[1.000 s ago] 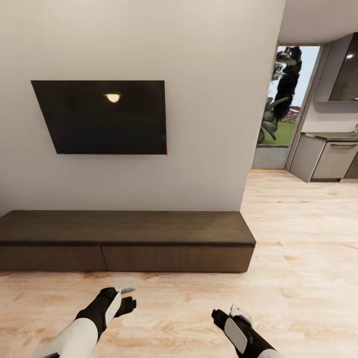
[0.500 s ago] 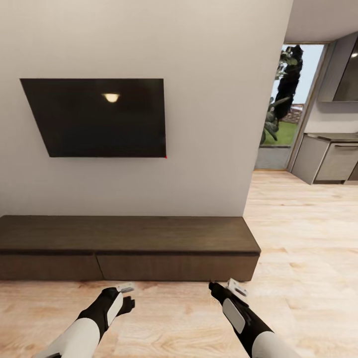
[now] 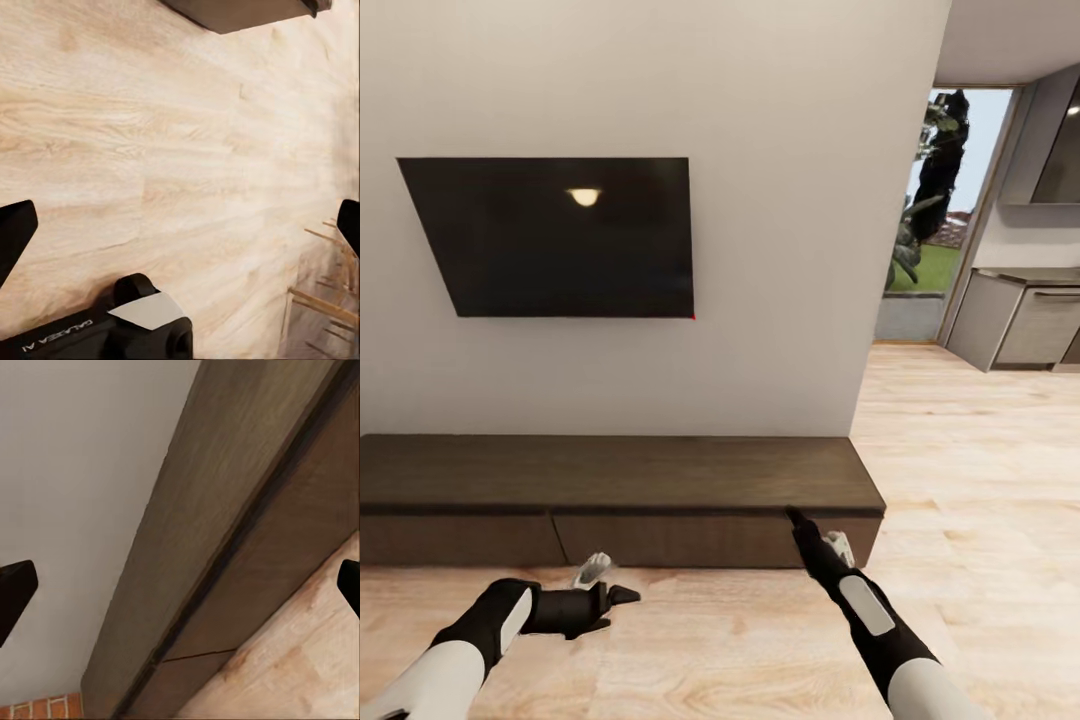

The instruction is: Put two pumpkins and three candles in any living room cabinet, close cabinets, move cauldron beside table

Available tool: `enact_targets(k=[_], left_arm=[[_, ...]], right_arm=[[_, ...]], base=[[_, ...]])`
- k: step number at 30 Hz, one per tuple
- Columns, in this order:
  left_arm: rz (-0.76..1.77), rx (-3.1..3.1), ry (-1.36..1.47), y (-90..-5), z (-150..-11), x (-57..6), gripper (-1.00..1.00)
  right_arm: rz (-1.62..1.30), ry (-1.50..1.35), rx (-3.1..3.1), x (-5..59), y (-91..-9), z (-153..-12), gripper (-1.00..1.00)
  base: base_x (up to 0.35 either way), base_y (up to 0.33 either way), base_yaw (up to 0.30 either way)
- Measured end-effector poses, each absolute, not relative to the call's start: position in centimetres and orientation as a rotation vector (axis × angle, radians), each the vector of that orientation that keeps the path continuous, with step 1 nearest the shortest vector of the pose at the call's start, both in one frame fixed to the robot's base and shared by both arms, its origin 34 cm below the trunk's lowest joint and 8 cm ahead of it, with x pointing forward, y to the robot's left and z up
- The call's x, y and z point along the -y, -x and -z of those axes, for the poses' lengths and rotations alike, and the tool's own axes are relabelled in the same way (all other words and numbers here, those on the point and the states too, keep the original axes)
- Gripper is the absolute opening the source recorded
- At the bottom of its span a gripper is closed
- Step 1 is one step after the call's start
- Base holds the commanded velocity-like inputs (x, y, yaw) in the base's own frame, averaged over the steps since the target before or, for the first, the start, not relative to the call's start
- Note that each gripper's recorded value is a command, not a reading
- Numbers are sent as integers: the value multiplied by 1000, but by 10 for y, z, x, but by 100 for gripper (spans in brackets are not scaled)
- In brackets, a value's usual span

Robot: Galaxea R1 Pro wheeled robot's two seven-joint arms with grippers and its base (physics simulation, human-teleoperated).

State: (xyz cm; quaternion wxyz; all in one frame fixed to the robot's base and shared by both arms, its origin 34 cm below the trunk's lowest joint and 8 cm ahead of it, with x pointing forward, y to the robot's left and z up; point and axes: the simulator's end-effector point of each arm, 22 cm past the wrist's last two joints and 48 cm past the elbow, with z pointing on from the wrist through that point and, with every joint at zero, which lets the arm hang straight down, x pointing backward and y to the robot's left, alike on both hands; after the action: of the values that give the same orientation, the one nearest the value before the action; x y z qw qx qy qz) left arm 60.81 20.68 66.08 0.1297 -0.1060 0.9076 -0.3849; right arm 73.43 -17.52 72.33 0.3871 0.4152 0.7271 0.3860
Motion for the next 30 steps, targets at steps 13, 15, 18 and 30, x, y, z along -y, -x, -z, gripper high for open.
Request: enact_targets(k=[13,15,18,30], left_arm=[[1248,-2592,356,-605,-680,-223,100],[1251,-2593,360,-605,-680,-223,100],[1275,-2597,377,-603,-682,-221,100],[1484,-2506,404,-600,-694,-214,100]], right_arm=[[-1038,-1471,-1635,239,-714,-686,100],[-1027,-1494,-1639,238,-710,-679,100],[-1030,-1514,-1627,239,-708,-678,100],[-1148,-1446,-1467,241,-712,-684,100]], base=[[162,0,0],[38,0,0],[15,0,0],[1,0,0]])
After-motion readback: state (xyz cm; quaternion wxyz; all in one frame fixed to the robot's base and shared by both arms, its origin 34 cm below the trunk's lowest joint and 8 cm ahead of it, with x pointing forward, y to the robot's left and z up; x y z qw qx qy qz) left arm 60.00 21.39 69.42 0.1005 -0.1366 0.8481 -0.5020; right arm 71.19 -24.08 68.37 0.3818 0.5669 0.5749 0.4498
